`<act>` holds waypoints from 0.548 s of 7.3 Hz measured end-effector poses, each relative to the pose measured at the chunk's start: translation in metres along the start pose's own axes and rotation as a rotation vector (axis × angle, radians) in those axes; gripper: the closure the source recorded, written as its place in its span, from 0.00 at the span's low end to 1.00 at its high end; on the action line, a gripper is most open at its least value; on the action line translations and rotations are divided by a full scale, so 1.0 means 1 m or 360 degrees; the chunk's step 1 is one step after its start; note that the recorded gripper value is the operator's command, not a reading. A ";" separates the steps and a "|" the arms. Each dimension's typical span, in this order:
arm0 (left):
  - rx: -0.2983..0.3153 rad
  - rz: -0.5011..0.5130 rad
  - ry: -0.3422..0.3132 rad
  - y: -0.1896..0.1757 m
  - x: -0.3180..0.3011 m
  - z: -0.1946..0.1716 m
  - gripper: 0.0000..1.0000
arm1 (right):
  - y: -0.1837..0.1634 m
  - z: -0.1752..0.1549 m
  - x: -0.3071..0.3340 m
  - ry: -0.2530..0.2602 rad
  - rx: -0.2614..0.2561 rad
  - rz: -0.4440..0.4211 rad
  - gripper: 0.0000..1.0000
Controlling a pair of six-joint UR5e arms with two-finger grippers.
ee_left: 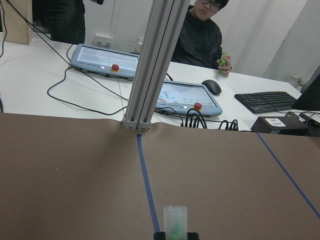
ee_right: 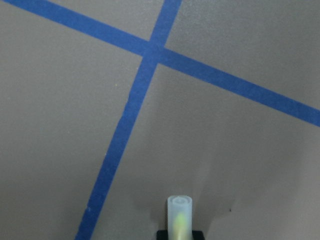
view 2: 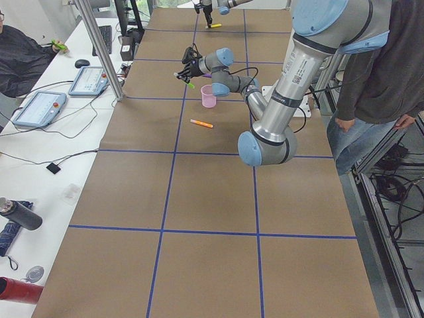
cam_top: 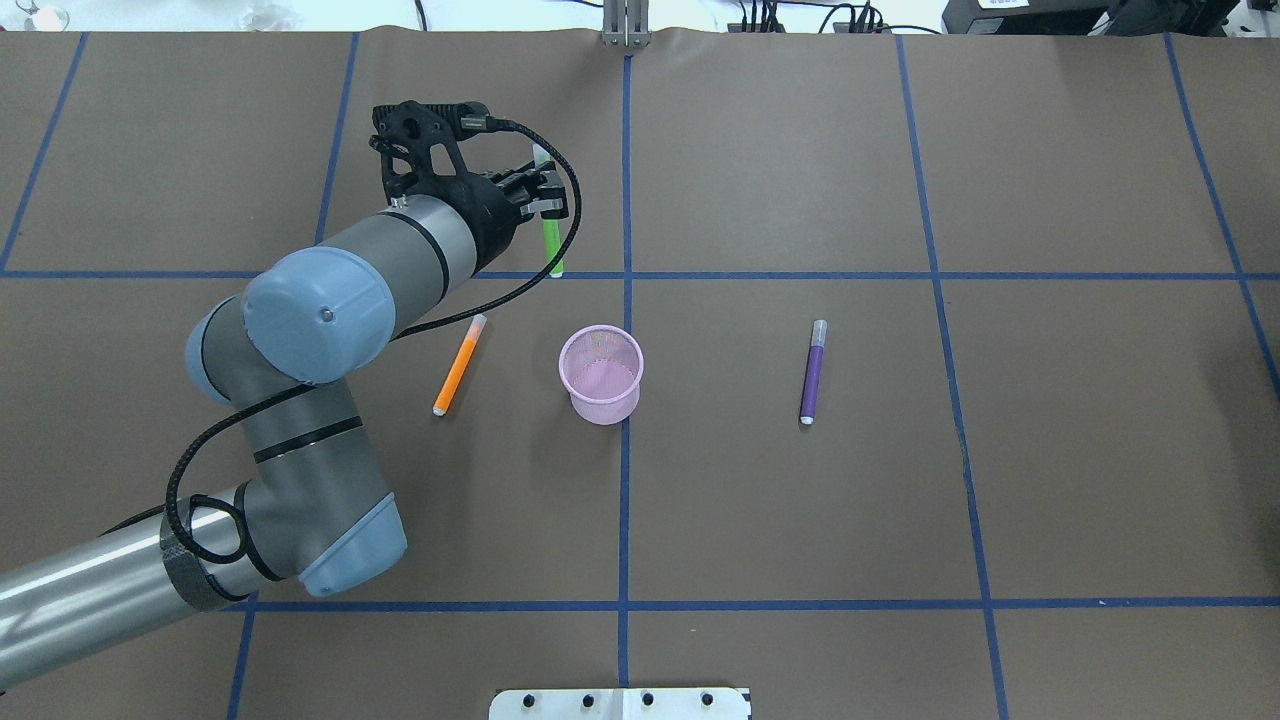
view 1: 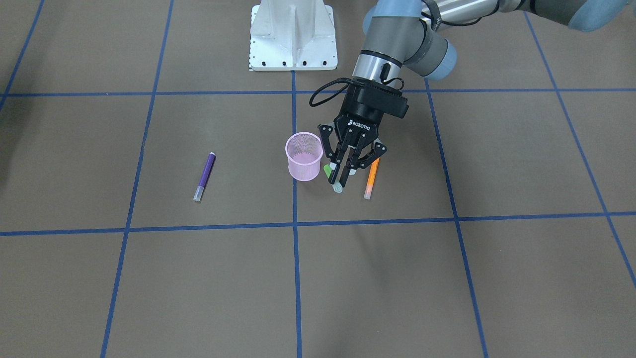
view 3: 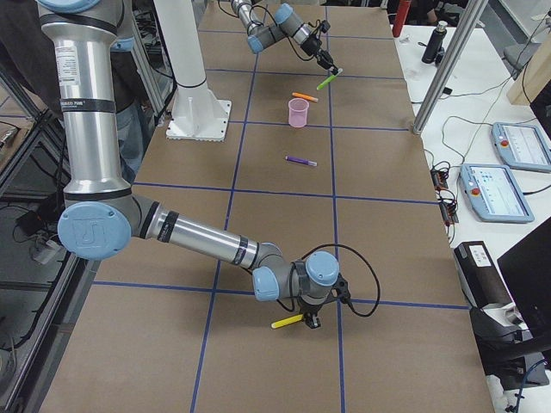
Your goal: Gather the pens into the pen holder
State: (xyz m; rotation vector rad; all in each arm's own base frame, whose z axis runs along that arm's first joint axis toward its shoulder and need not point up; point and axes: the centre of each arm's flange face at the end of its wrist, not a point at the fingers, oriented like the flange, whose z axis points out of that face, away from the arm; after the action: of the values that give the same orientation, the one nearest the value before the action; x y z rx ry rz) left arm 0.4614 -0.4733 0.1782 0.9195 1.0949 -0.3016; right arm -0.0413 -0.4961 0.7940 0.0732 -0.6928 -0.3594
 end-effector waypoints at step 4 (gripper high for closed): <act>-0.0018 0.0004 0.0017 0.010 0.012 0.000 1.00 | -0.018 -0.046 0.002 -0.0093 0.0152 0.0035 1.00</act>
State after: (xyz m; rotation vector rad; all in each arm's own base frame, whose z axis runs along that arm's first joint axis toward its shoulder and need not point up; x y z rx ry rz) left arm 0.4730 -0.4648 0.1729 0.9134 1.1043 -0.2888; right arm -0.0160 -0.5157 0.7569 0.1463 -0.7678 -0.3085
